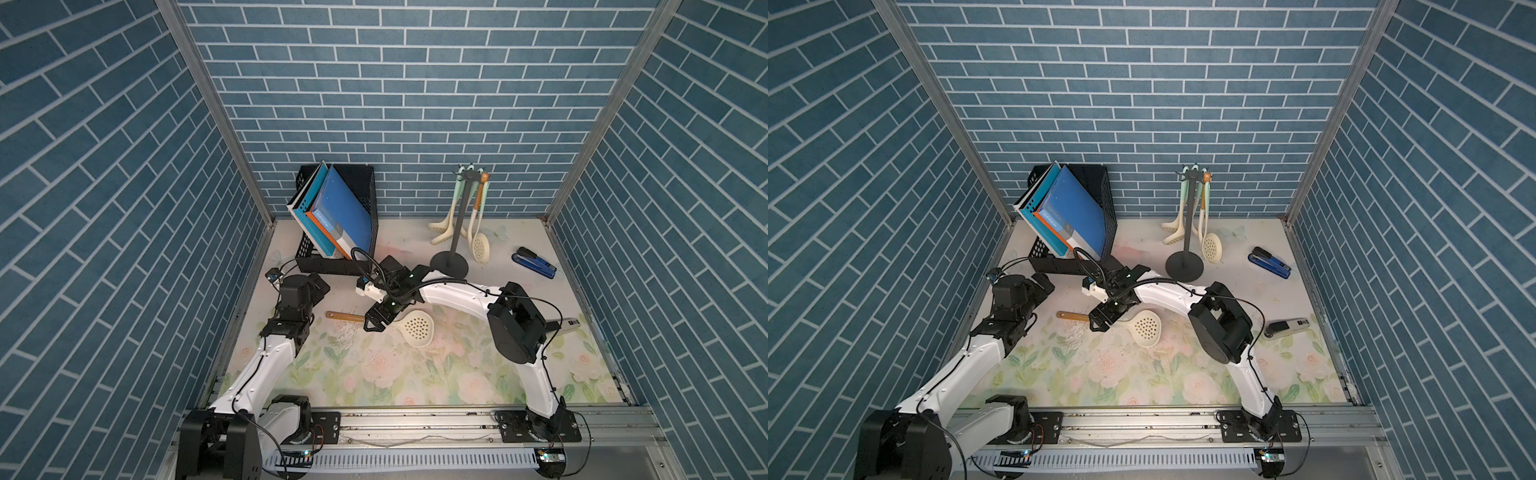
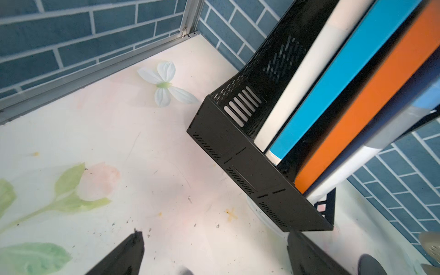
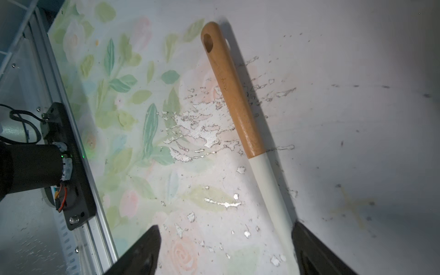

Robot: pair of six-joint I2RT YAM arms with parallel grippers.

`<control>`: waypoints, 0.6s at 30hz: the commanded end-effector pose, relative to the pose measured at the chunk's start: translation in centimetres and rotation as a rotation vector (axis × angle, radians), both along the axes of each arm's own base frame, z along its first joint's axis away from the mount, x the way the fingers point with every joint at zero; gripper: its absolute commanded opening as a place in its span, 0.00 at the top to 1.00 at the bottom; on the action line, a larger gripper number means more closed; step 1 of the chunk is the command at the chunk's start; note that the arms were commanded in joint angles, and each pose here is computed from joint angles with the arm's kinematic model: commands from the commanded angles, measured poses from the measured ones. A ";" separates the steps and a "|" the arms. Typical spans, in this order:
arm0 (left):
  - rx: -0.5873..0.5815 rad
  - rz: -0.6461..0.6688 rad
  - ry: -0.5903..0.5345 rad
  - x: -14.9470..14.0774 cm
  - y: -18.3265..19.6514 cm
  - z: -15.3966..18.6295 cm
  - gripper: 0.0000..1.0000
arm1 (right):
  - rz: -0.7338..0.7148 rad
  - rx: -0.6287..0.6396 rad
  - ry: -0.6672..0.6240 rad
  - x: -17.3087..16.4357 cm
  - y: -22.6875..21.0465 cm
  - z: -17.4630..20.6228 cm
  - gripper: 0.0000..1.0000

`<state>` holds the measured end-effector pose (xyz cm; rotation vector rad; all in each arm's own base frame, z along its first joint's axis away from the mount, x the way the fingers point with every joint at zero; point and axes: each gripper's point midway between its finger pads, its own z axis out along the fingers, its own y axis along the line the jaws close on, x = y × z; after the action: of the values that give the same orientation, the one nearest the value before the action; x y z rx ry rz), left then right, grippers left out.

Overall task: Hang the skimmer on the kitchen utensil rack
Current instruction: Pick up the skimmer from the center of the board.

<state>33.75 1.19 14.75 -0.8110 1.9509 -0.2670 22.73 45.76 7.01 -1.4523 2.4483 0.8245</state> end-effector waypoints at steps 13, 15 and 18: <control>-0.062 -0.131 -0.090 -0.7 -2.2 1.0 0.00 | -0.006 -0.090 -0.115 1.9 -0.9 -6.2 0.16; -0.059 -0.114 -0.093 -1.0 -1.9 1.0 0.00 | 0.005 -0.103 -0.108 1.8 -0.8 -6.5 0.16; -0.063 -0.089 -0.094 -1.5 -1.5 1.2 0.00 | 0.006 -0.126 -0.101 1.8 -0.9 -7.2 0.19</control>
<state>32.92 -1.06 16.45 -0.7067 1.8979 -0.4471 24.95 46.22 3.36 -1.4332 2.3961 0.6789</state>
